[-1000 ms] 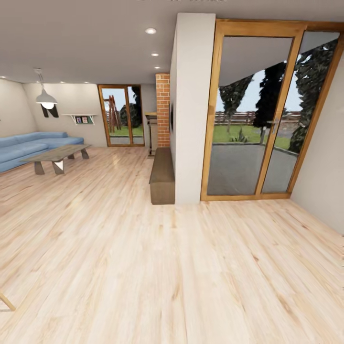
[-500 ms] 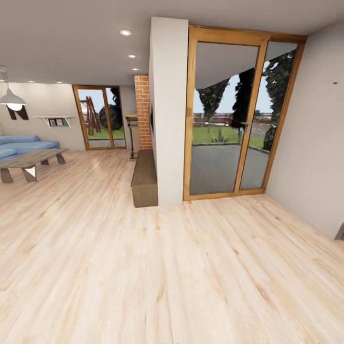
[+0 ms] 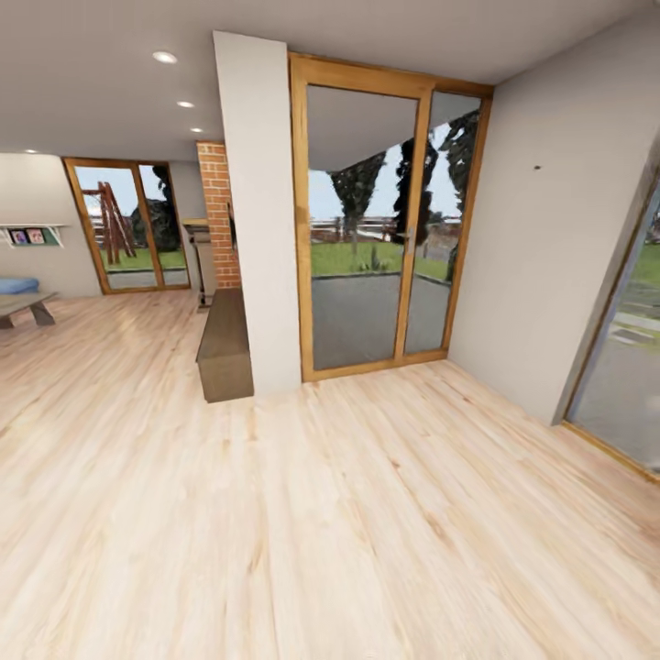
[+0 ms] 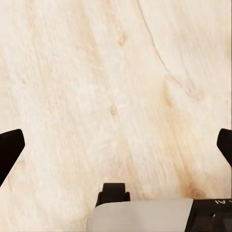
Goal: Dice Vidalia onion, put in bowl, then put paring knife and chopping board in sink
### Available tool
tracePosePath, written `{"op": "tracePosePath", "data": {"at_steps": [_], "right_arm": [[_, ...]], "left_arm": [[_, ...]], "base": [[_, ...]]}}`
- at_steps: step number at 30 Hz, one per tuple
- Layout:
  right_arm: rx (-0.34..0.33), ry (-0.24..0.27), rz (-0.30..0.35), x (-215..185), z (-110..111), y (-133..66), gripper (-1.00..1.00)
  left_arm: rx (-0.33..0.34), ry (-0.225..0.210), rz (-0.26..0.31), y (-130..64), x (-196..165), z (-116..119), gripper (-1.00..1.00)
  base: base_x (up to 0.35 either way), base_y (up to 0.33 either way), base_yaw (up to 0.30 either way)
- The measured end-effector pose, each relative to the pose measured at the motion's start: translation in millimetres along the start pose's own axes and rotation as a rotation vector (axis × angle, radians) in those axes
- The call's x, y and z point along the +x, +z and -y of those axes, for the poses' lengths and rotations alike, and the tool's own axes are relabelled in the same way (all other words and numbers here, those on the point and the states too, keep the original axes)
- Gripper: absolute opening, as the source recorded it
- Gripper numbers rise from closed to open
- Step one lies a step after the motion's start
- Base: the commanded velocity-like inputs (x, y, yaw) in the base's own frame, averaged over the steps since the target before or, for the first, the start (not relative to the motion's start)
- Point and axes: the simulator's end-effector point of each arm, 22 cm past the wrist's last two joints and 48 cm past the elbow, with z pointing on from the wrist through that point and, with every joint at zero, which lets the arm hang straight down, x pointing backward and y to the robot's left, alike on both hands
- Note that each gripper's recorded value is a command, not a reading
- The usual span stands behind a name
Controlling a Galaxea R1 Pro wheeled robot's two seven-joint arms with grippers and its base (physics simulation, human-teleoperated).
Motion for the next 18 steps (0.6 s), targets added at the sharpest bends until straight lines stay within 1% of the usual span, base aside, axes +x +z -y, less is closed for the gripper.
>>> {"op": "tracePosePath", "data": {"at_steps": [3, 5, 18], "right_arm": [[0.000, 0.000, 0.000, 0.0, 0.0, 0.0, 1.00], [0.001, 0.001, 0.000, 0.0, 0.2, -0.1, 1.00], [0.002, 0.001, 0.000, -0.2, 1.5, -0.1, 1.00]], "left_arm": [[0.000, 0.000, 0.000, 0.0, -0.1, 0.2, 1.00], [0.001, 0.001, 0.001, -0.1, -0.1, 0.4, 1.00], [0.001, 0.003, -0.002, -0.2, 1.3, -0.1, 1.00]], "base": [[-0.136, -0.272, -0.300], [-0.056, -0.144, -0.300], [-0.003, -0.008, -0.300]]}}
